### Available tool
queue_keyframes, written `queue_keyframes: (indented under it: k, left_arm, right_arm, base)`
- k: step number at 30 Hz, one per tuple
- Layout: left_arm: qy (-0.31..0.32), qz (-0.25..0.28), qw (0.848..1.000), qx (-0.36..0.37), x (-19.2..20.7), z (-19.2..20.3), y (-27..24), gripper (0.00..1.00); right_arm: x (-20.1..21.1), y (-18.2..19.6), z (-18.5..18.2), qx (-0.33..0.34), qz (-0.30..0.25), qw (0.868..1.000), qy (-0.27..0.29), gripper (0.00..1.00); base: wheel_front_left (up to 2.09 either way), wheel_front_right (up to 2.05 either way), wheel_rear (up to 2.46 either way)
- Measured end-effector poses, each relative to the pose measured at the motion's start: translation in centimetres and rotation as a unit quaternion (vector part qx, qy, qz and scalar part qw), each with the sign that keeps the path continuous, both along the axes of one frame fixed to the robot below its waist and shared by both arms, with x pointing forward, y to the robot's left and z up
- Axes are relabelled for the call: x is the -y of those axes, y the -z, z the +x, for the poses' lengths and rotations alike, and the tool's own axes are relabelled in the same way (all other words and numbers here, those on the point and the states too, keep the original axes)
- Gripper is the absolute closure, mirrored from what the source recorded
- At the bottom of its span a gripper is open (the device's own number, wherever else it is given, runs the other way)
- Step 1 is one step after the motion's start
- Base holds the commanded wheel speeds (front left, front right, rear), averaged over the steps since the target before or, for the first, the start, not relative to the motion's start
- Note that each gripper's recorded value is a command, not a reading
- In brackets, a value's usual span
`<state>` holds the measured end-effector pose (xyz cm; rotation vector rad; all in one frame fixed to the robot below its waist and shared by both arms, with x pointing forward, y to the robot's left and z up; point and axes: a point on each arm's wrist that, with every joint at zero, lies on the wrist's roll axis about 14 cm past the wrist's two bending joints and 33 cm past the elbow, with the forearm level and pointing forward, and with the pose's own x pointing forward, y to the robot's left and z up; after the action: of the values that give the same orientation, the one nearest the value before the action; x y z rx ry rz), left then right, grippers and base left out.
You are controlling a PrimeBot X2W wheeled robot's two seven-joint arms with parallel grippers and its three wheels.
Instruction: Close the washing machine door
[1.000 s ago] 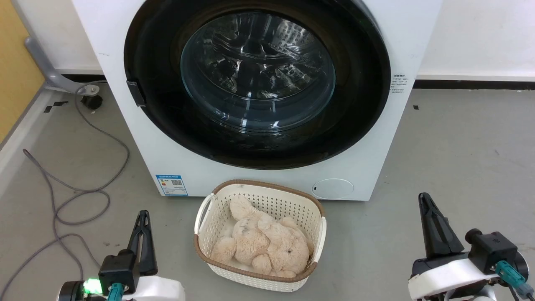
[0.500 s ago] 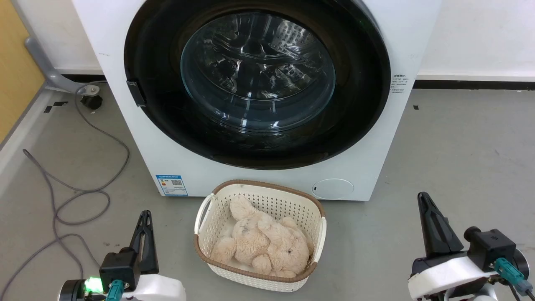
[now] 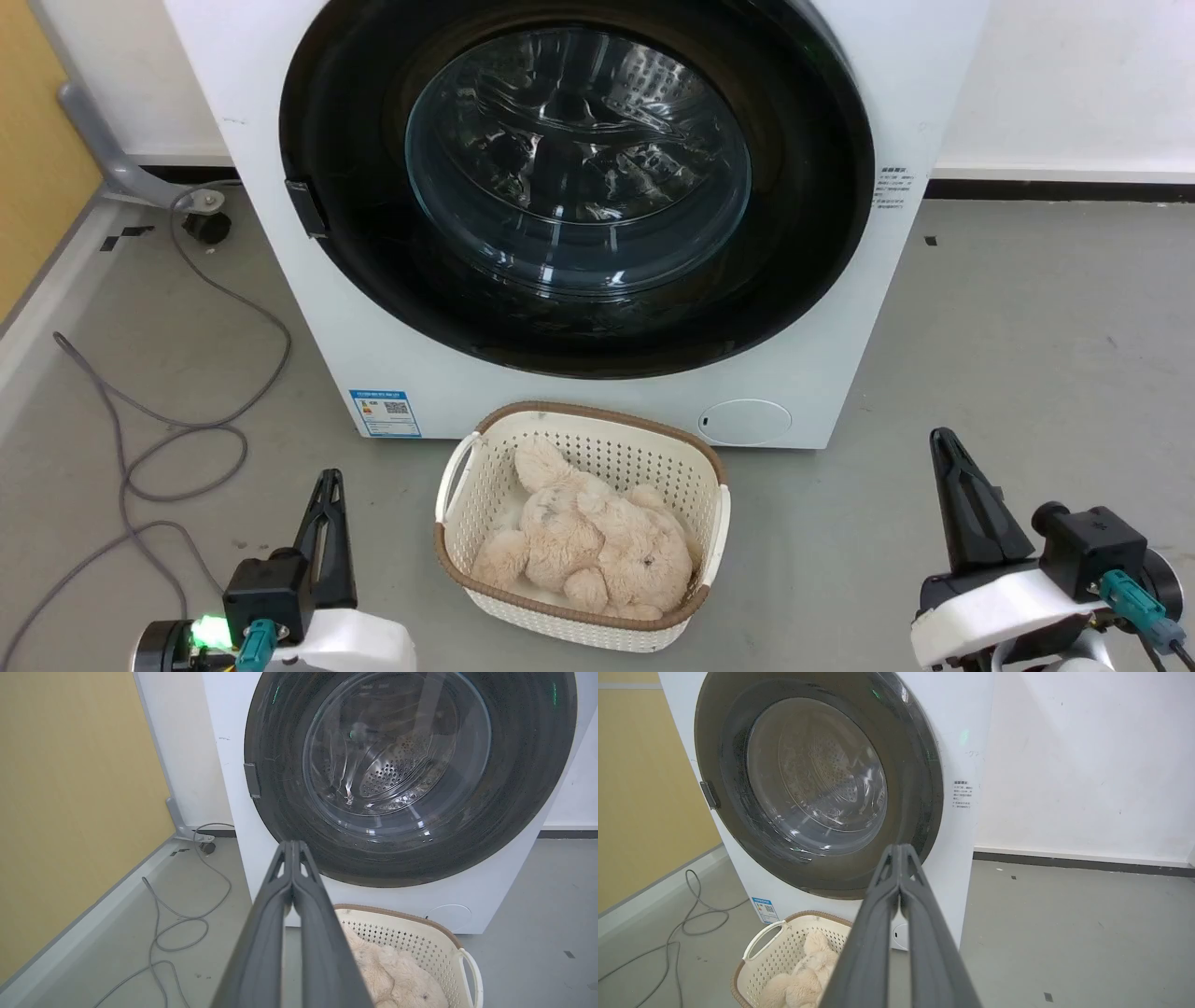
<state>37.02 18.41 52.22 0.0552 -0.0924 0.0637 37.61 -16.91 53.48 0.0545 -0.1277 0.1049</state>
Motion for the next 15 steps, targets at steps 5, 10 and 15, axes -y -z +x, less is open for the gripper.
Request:
queue_keyframes:
  k: [5, 10, 15]
  left_arm:
    - [0.001, 0.0, 1.0, -0.002, 0.0, 0.0, -0.05, 1.0]
    - [0.004, -0.001, 1.0, -0.004, 0.07, 0.01, -0.05, 1.0]
    - [0.004, -0.002, 1.0, -0.008, 0.06, 0.0, 0.01, 1.0]
  right_arm:
    - [-0.07, 0.0, 0.02, -0.003, -0.001, 1.0, -0.001, 1.0]
    - [-0.13, 0.06, 0.01, -0.006, -0.005, 1.0, -0.002, 1.0]
    - [-0.18, -0.01, 0.0, -0.007, -0.006, 1.0, -0.003, 1.0]
  base:
    - [0.0, 0.0, 0.0]
    - [0.0, 0.0, 0.0]
    - [0.0, 0.0, 0.0]
